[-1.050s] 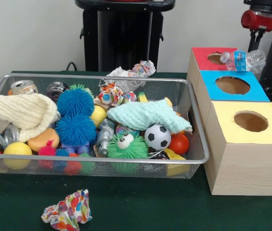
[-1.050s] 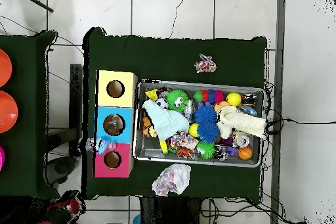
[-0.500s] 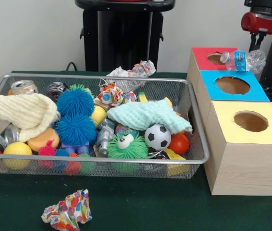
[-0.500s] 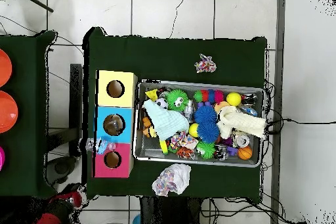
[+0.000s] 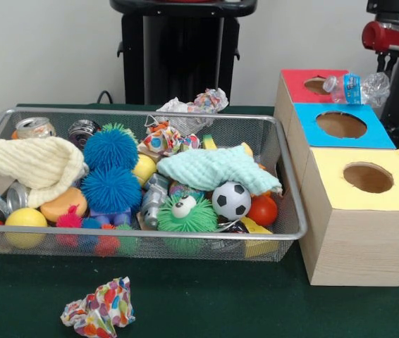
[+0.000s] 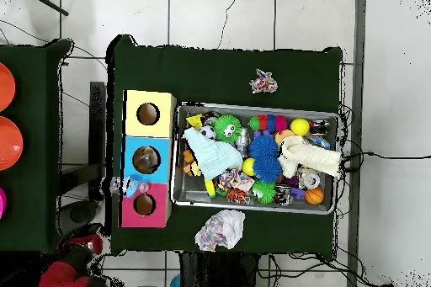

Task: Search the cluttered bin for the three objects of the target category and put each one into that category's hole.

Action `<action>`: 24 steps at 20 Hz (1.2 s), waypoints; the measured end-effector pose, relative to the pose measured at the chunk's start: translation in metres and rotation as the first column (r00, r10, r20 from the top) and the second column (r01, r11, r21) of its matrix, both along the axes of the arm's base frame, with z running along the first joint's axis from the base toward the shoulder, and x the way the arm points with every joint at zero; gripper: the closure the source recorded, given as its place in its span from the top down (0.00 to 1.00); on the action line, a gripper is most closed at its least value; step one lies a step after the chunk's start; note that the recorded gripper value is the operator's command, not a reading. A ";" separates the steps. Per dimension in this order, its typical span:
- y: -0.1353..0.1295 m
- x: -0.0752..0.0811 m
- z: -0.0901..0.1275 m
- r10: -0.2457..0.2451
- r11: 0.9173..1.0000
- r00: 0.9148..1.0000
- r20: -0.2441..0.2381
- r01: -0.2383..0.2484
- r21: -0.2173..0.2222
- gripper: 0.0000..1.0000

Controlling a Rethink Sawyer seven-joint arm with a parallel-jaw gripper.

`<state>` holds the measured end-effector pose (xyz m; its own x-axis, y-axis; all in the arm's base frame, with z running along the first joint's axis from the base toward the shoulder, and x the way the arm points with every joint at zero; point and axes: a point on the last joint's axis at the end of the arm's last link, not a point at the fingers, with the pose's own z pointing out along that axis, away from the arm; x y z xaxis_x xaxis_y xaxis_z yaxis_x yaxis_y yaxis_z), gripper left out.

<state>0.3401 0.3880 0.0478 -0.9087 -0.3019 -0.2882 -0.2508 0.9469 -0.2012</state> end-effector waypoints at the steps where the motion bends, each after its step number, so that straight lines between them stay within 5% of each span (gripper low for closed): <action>1: -0.001 0.002 0.000 -0.002 1.000 1.000 0.001 0.002 0.001 0.00; 24: -0.011 0.012 -0.005 0.037 0.999 0.999 -0.032 -0.037 0.015 0.00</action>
<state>0.3518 0.3774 0.0424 -0.9060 -0.3316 -0.2632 -0.2921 0.9396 -0.1784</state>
